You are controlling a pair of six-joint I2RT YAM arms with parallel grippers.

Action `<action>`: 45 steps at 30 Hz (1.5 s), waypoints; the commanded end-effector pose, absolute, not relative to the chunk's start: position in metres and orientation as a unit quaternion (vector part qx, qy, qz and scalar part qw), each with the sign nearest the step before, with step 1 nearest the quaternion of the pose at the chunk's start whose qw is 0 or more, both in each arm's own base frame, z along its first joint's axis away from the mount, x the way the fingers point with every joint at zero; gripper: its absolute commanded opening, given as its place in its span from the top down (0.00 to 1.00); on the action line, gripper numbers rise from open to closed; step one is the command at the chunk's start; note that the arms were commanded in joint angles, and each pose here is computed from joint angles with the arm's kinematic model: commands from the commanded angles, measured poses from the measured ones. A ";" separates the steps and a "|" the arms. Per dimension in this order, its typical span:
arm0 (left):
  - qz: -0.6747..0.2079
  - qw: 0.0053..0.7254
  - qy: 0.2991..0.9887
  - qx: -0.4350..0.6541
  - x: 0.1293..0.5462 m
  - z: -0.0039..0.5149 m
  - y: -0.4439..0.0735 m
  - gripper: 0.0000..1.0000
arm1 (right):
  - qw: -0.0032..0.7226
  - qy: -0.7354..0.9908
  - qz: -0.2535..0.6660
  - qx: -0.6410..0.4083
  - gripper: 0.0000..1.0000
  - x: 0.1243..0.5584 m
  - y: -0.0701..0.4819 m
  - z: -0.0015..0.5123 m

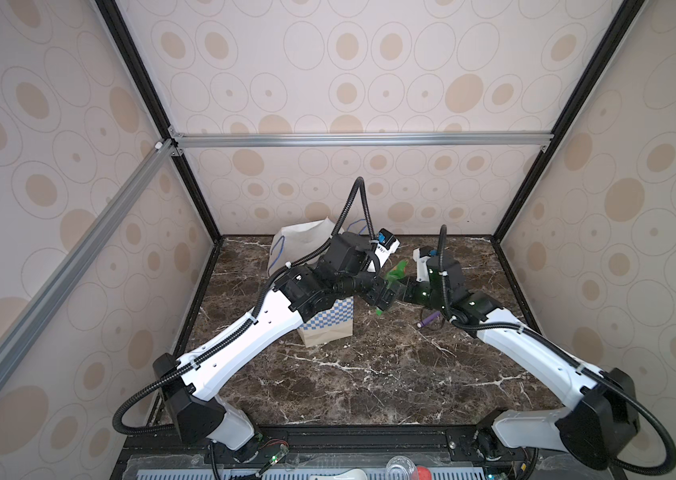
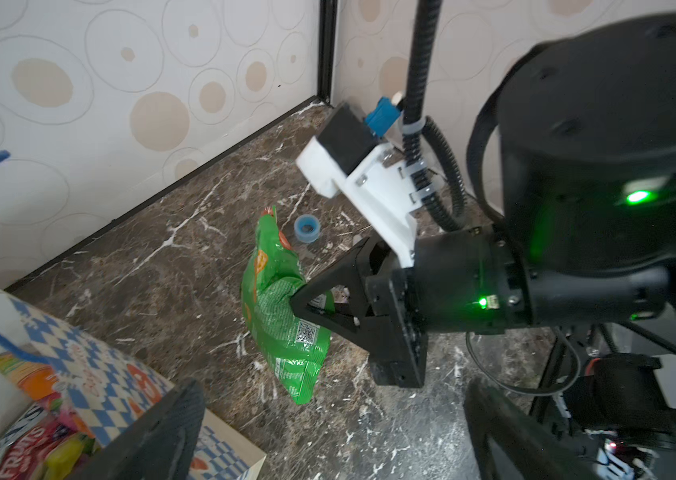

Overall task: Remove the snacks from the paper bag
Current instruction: 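Carry the green packet with the right gripper beside the bag and release it, then lower the left gripper back into the bag while the right gripper withdraws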

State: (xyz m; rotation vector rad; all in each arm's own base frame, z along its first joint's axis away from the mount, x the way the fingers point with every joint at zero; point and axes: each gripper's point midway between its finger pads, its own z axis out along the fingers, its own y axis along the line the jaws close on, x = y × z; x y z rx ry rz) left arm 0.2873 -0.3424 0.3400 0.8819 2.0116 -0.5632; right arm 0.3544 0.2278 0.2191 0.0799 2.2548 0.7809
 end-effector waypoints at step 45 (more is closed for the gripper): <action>-0.092 0.568 0.818 -0.003 0.439 0.418 -0.173 0.13 | 0.441 0.822 0.347 -0.092 0.13 0.306 0.242 0.339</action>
